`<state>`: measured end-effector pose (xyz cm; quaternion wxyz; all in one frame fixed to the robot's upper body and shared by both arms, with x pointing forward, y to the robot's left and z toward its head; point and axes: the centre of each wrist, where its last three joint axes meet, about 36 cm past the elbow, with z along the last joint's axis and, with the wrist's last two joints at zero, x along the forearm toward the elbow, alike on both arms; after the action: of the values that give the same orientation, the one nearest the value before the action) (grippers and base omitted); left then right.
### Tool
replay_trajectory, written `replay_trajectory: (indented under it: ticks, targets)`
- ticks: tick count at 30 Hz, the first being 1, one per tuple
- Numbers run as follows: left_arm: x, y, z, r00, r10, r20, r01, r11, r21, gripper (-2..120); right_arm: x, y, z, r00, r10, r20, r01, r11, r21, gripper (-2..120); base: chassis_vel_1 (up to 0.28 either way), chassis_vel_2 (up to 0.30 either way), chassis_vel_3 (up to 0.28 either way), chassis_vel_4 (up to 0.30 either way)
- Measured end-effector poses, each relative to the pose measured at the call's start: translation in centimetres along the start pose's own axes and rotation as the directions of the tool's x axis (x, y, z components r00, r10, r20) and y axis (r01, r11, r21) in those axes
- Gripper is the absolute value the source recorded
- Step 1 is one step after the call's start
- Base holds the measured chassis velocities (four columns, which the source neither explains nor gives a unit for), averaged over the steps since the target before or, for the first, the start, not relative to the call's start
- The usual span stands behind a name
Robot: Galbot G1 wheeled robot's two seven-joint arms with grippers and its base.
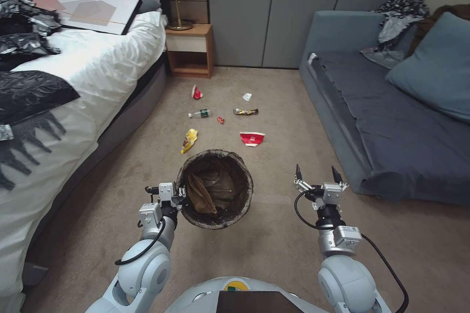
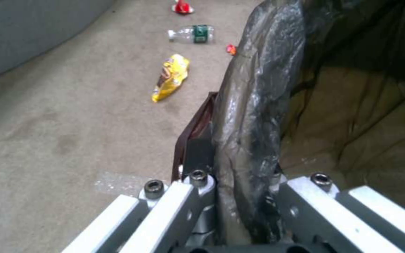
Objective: Pick up the trash bin, then pick up the garbage from the floor and place it into the trash bin.
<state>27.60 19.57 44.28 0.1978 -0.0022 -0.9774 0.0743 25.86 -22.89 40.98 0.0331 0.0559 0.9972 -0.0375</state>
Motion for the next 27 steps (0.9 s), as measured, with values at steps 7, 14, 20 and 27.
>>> replay_trajectory:
  ticks: [7,14,20,27]
  targets:
    - [-0.05,0.04,-0.04,1.000,-0.003,0.007,0.003,1.000,0.001,4,-0.12,0.19,-0.06,1.000,0.009,-0.005,-0.009,1.000,-0.010,100,0.011,0.005,0.006,0.007]
    - [-0.09,0.04,-0.05,1.000,-0.004,0.010,0.004,1.000,0.001,4,-0.05,0.24,-0.04,1.000,0.020,-0.009,-0.020,1.000,-0.009,100,0.000,0.000,0.000,0.000]
    - [-0.11,-0.05,0.05,1.000,-0.002,0.008,0.002,1.000,0.001,4,-0.06,0.19,-0.18,0.999,0.038,-0.009,-0.038,0.999,-0.001,100,0.000,0.000,0.000,0.000]
    - [-0.10,-0.07,0.06,1.000,-0.002,0.012,0.002,1.000,0.000,4,-0.09,0.12,-0.25,0.999,0.048,-0.017,-0.048,0.999,0.007,100,0.000,0.000,0.000,0.000]
